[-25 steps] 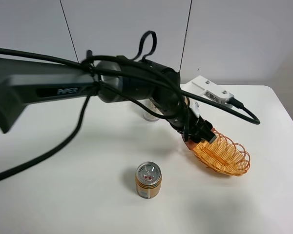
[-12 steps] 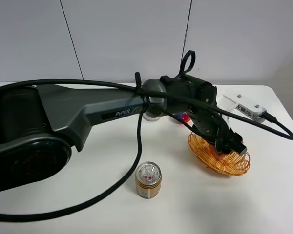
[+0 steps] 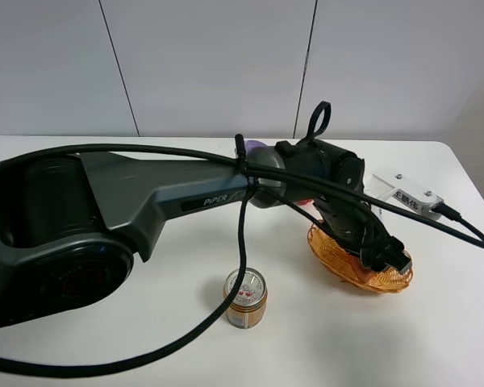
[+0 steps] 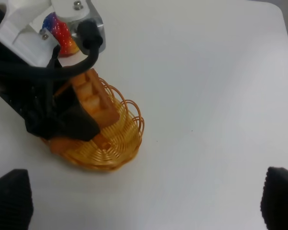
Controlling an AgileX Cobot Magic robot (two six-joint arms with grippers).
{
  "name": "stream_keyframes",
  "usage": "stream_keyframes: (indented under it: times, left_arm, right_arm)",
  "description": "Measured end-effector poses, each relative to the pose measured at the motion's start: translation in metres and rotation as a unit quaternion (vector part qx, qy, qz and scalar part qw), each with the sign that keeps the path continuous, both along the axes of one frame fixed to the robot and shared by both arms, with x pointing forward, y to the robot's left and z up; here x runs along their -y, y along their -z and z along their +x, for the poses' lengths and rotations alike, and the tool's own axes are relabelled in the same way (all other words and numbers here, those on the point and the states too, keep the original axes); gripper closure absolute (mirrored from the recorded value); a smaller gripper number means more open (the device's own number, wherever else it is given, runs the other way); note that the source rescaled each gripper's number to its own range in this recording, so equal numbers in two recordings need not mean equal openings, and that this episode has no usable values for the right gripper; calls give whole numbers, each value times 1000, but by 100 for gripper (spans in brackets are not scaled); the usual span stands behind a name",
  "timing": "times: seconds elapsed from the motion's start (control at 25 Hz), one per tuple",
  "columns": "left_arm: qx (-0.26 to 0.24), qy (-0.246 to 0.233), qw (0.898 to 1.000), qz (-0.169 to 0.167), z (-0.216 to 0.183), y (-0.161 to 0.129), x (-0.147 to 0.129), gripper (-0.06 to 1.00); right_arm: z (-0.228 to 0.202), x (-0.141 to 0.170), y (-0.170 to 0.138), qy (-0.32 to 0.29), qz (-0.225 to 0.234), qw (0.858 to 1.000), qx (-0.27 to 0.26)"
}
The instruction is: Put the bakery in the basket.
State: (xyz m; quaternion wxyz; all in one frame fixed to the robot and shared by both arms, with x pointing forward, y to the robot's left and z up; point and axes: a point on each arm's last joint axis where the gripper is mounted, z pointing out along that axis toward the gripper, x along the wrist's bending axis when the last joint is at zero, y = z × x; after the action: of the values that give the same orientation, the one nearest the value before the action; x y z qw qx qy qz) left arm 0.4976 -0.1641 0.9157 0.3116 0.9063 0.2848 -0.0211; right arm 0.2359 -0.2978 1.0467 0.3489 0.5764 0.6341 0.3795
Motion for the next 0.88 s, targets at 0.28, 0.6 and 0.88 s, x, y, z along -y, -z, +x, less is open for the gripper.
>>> stream_keyframes:
  times: [0.28,0.6,0.88]
  left_arm:
    - [11,-20,999,-32,3,-7,3,1]
    - [102,-41,991,-80,35,-91,-27,0]
    - [214,-110,969,-48,87,-198,-130,0]
  right_arm:
    - [0,0,0,0,0,1000,0]
    - [0,0,0,0,0,1000,0]
    - [0,0,0,0,0,1000,0]
